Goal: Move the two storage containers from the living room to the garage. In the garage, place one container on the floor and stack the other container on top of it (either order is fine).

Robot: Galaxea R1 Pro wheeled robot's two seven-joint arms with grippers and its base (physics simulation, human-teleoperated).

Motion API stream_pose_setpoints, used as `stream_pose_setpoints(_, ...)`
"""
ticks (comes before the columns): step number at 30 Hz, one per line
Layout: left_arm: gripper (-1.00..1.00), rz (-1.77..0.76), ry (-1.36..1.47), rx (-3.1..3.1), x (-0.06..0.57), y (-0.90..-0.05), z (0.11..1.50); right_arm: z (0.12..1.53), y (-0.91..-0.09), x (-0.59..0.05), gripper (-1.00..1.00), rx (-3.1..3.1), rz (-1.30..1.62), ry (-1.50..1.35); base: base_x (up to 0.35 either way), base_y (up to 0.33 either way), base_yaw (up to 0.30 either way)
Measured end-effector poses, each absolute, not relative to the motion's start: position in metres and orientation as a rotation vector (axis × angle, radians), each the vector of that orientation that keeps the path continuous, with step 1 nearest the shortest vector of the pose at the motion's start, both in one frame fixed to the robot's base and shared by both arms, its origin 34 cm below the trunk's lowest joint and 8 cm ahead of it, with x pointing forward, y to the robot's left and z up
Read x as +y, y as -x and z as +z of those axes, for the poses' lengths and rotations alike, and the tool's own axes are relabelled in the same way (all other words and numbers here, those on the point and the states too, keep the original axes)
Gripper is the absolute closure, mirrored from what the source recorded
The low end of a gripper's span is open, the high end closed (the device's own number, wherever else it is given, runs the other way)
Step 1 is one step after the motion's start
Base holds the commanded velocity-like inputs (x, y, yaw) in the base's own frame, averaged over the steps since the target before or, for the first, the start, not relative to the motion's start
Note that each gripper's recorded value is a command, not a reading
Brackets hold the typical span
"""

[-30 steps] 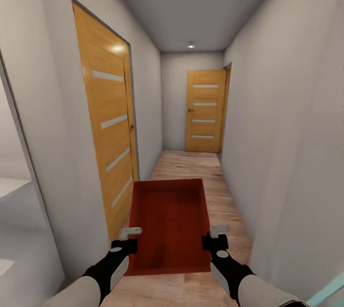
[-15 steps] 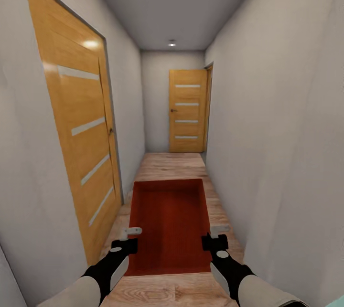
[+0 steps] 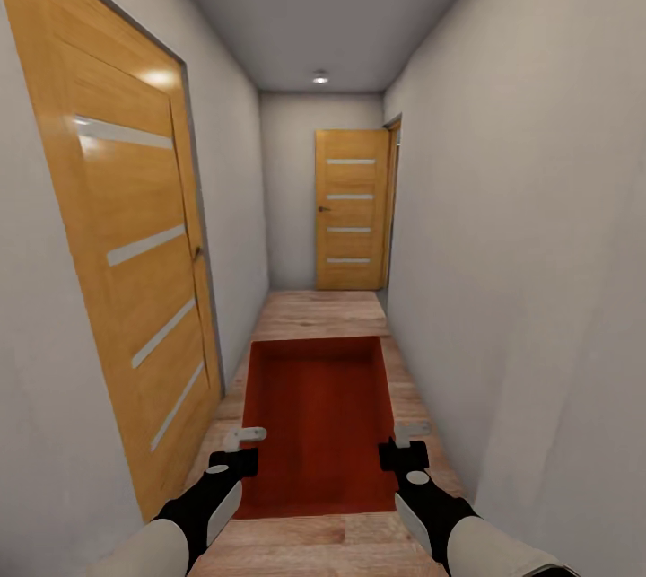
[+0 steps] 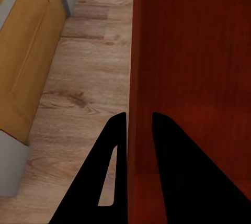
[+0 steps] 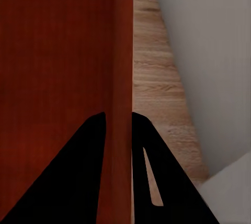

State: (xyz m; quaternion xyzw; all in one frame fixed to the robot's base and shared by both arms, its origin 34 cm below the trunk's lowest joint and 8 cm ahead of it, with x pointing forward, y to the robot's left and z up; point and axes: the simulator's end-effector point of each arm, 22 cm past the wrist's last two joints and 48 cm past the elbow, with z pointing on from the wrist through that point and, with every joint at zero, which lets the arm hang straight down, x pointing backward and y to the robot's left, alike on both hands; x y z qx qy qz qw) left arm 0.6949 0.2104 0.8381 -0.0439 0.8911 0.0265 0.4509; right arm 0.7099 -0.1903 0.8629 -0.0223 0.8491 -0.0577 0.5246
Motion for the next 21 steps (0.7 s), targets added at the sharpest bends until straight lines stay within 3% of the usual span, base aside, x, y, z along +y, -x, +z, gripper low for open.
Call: stream_pose_setpoints(21, 1.00, 0.065, 0.108, 2.199, 0.2104, -0.6953, 0.8386, 0.8632, -0.7099, -0.1904, 1.00, 2.029, -0.138, 0.052, 0.322, 0.000, 0.000)
